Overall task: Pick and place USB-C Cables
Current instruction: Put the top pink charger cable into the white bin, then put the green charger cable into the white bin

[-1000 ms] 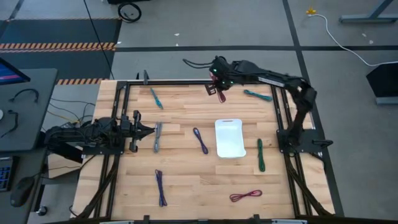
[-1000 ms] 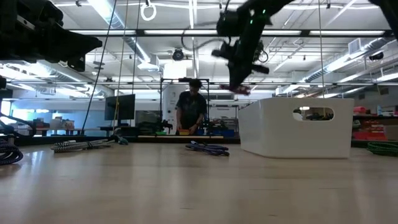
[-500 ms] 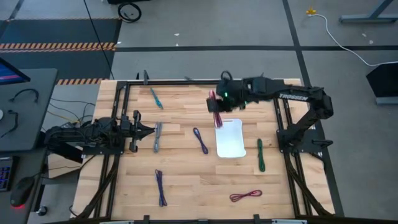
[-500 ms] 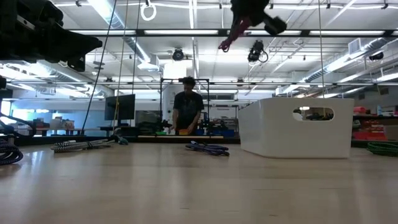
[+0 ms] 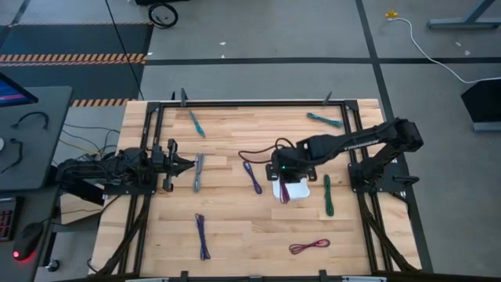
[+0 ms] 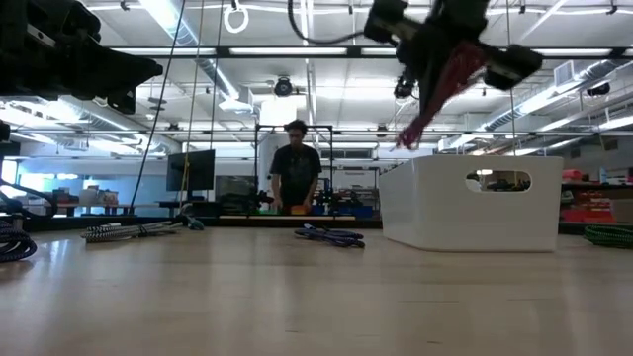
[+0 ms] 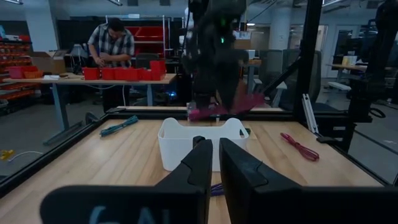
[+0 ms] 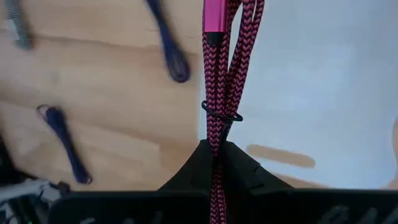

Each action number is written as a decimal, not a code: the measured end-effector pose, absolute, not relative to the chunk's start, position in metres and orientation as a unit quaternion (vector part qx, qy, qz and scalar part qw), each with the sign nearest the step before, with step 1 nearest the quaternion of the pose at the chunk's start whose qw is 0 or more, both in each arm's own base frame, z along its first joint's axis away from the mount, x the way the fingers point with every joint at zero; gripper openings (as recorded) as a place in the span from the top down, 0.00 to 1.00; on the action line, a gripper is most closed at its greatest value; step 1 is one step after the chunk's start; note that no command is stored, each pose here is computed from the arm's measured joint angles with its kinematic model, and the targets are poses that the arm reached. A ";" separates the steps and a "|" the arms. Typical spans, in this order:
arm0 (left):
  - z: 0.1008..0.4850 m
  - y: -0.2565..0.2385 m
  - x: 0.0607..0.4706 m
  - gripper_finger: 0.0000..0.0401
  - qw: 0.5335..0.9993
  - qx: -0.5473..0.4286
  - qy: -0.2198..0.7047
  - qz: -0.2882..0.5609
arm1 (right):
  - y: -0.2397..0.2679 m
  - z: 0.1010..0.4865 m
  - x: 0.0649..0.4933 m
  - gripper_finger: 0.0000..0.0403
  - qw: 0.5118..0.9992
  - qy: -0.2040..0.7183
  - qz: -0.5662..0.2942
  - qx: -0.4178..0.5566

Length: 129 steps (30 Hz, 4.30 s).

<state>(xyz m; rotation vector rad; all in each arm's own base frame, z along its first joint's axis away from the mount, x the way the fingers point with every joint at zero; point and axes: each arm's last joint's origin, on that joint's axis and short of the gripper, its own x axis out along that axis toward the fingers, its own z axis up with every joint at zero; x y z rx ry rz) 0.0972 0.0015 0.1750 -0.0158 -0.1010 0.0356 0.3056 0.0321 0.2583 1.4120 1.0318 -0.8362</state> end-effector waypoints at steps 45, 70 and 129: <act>0.175 0.002 0.097 0.93 0.999 -0.008 -0.051 0.018 | -0.001 0.189 0.317 0.73 0.595 0.417 -0.415 0.548; 0.175 0.002 0.097 0.91 0.999 -0.008 -0.051 0.018 | 0.056 0.319 0.215 0.69 0.735 0.457 -0.125 0.485; 0.175 0.002 0.097 0.90 0.999 -0.008 -0.051 0.018 | 0.030 0.261 0.207 0.95 0.662 0.249 -0.417 0.571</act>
